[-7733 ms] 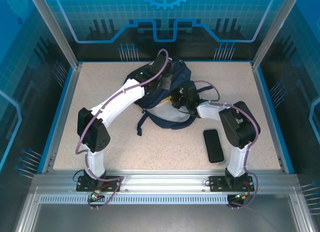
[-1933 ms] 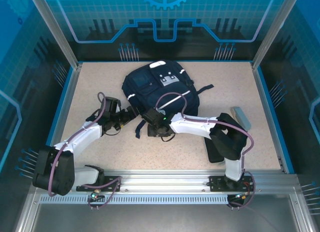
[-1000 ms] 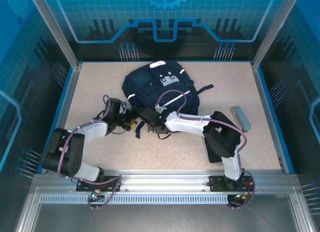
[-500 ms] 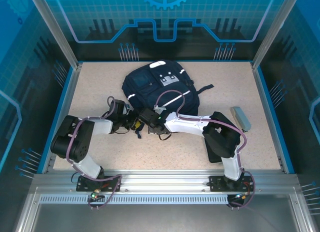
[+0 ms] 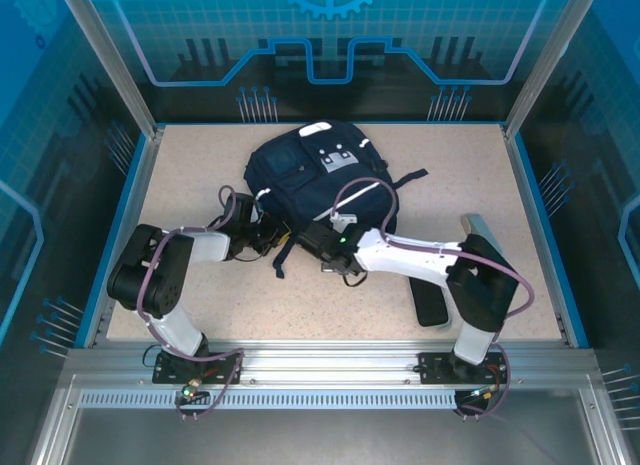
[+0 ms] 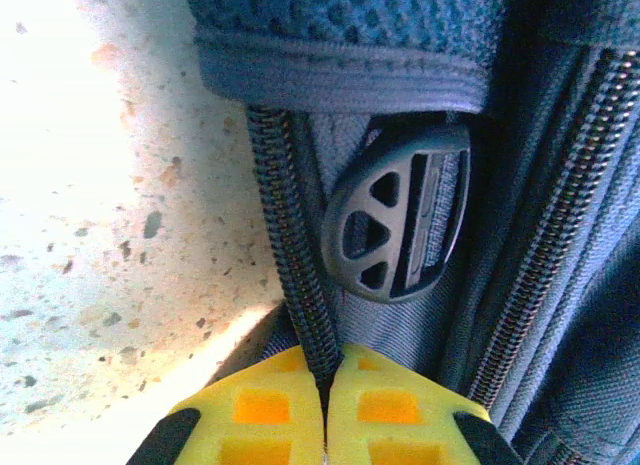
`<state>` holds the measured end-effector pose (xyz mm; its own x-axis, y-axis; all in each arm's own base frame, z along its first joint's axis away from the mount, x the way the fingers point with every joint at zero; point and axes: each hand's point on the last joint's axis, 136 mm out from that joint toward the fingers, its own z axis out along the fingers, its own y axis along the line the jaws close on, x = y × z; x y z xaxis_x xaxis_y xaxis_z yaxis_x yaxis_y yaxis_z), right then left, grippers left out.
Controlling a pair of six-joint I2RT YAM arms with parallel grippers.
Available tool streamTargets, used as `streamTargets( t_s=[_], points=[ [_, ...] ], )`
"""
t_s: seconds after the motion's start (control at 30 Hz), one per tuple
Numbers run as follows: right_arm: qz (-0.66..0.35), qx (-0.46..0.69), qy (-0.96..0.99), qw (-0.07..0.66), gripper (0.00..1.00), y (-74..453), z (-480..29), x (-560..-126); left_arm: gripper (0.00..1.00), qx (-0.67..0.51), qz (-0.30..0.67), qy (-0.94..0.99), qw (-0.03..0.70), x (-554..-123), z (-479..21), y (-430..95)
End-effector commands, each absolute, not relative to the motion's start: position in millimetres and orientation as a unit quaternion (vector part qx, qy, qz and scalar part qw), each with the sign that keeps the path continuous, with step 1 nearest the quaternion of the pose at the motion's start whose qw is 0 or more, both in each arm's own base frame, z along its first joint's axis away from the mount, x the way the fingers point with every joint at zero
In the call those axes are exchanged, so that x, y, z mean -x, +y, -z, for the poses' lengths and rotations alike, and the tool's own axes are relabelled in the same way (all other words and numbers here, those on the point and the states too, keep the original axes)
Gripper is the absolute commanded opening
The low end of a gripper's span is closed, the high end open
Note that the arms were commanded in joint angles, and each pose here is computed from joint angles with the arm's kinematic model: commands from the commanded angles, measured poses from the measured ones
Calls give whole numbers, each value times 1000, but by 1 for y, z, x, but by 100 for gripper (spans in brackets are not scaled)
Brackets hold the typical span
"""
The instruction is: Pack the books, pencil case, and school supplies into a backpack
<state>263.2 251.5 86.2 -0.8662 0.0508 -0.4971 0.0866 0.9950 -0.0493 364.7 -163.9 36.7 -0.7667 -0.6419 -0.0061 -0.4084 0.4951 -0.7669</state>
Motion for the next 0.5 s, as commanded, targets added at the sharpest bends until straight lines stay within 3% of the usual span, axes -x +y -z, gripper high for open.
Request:
streamTargets(
  t_s=[0.0,0.23,0.47],
  points=[
    [105,-51,957,264,0,197,-97,-261,0,313,359,863,167,-374,-29,-150],
    [-43,30,976,211,0,239,-81,-269,0,301,367,864,165,-376,-34,-151],
    [-52,40,978,197,19,237,-74,-278,0,287,368,872,150,-371,-31,-155]
  ],
)
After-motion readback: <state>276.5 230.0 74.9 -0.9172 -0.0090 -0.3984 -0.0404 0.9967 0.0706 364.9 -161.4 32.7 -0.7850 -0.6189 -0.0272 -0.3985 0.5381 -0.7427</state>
